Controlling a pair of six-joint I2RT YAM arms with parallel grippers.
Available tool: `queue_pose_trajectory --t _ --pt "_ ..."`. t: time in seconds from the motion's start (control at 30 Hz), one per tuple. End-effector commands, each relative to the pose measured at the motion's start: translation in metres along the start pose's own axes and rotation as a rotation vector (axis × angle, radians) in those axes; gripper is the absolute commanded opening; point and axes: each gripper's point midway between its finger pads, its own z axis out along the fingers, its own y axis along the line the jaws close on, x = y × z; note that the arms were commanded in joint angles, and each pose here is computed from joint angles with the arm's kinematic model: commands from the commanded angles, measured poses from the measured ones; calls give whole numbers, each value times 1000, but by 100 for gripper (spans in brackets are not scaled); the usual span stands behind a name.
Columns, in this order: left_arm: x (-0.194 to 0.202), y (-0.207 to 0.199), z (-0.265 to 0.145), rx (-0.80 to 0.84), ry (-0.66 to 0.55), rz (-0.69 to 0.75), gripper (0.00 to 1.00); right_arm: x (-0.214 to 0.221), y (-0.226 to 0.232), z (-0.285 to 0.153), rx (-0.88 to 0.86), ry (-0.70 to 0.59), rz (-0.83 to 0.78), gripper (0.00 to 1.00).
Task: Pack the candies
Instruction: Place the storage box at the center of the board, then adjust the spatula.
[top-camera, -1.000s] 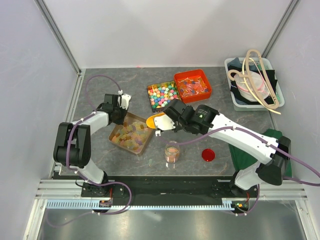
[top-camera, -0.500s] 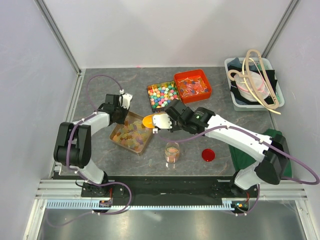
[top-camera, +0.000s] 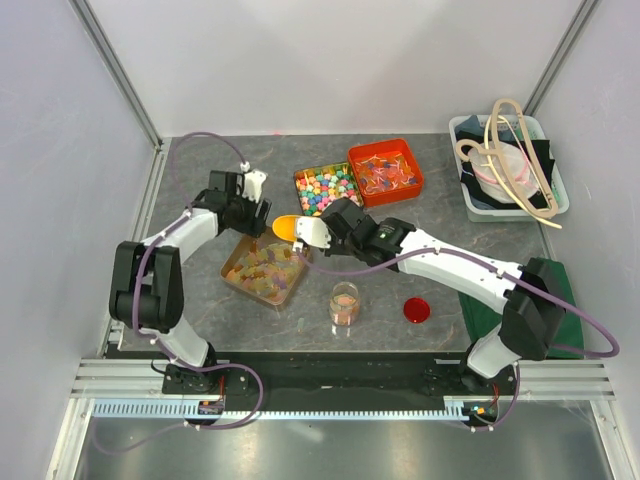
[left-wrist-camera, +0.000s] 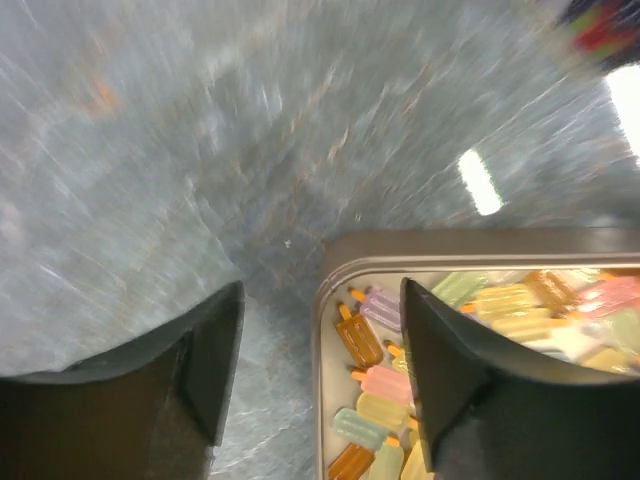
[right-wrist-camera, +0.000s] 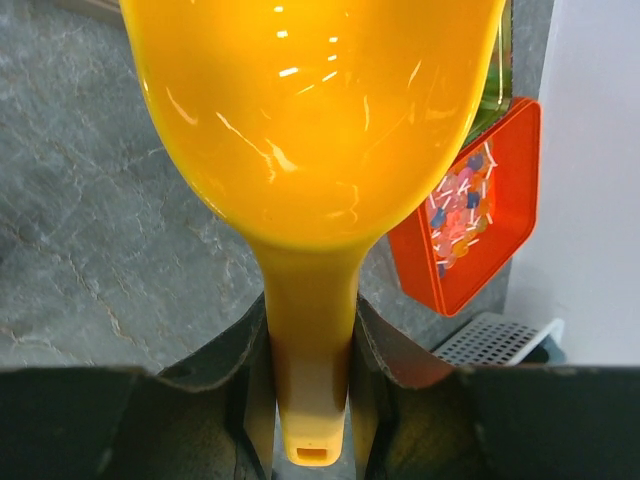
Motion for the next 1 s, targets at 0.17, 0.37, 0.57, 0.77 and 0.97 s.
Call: queue_pose_trajectory --t 0.17,0.37,0.57,0.77,0.97 --pt "-98 -20 -93 321 -301 -65 93 -5 -15 9 47 -80 168 0" --pt "-101 -66 -120 684 -323 -104 94 -6 -18 17 62 -69 184 0" --pt "-101 -86 -129 875 -324 -136 94 -10 -22 20 69 -68 189 0" --pt "-105 -86 -131 883 -327 -139 89 -7 -23 19 84 -63 188 0" --pt "-108 -63 -133 852 -355 -197 83 2 -26 13 124 -49 184 0"
